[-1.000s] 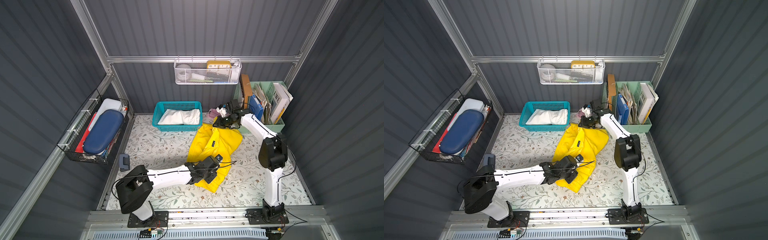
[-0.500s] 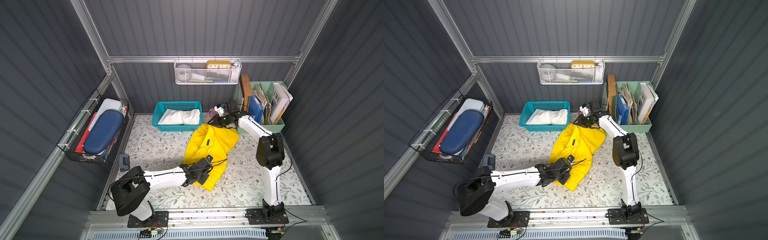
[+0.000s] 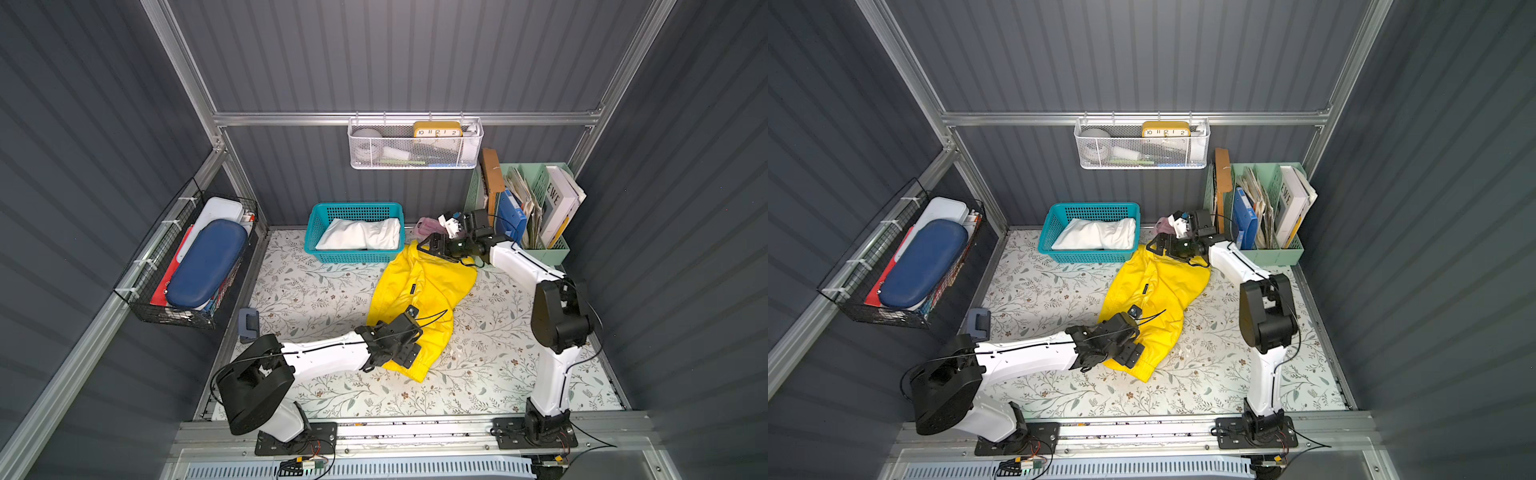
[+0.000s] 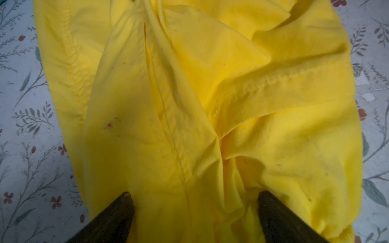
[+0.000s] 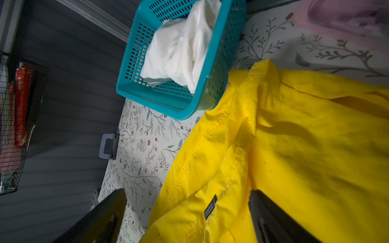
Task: Roll up the shorts
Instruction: Fold the shorts at the center of the board.
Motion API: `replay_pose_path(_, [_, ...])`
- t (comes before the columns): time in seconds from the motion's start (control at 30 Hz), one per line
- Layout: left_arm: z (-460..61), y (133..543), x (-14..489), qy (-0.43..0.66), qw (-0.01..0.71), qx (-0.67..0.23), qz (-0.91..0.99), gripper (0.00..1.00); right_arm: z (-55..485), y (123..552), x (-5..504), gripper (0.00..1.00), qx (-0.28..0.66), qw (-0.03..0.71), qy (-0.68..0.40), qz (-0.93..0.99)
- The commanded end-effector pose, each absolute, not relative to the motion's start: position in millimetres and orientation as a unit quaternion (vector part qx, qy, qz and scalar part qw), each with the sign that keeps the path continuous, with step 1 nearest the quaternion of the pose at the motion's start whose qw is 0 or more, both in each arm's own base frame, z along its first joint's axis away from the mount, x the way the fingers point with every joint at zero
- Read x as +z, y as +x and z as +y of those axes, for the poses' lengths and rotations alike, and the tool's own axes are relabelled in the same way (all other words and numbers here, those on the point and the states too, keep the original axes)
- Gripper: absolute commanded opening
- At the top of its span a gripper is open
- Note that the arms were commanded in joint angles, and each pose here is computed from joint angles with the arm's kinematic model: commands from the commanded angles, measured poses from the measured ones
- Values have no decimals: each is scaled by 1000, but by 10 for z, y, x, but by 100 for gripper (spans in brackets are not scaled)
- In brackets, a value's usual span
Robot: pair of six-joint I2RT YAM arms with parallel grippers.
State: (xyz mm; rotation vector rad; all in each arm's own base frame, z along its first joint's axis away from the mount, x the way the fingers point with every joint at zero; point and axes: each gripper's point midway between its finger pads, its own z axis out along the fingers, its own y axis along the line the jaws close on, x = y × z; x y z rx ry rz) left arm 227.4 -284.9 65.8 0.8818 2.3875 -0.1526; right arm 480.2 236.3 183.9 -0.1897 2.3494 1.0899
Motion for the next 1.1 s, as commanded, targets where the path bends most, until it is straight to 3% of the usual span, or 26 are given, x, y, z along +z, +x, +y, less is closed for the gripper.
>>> replay_pose_path(0.0, [-2883, 2452, 1107, 311, 352, -68, 880, 96, 2289, 4654, 1874, 89, 388, 287, -85, 872])
replay_pose_path(0.13, [-2953, 2588, 1555, 301, 415, -99, 853, 90, 2256, 4376, 1706, 55, 387, 256, -85, 882])
replay_pose_path(0.2, [-2971, 2636, 1699, 300, 435, -112, 841, 80, 2238, 4245, 1607, 45, 383, 237, -85, 889])
replay_pose_path(0.27, [-2957, 2696, 1761, 297, 446, -117, 836, 62, 2239, 4132, 1501, 35, 382, 219, -83, 894])
replay_pose_path(0.4, [-2913, 2819, 1760, 293, 450, -117, 835, 15, 2283, 3869, 1306, 8, 381, 177, -86, 904])
replay_pose_path(0.47, [-2878, 2886, 1739, 288, 450, -116, 837, 2, 2327, 3720, 1196, 0, 386, 154, -87, 906])
replay_pose_path(0.8, [-3041, 3043, 1391, 309, 394, -198, 843, 0, 2354, 3080, 438, 0, 359, 41, -41, 932])
replay_pose_path(1.07, [-3147, 2979, 812, 319, 305, -214, 871, 0, 1915, 2986, 31, 0, 275, -10, -10, 961])
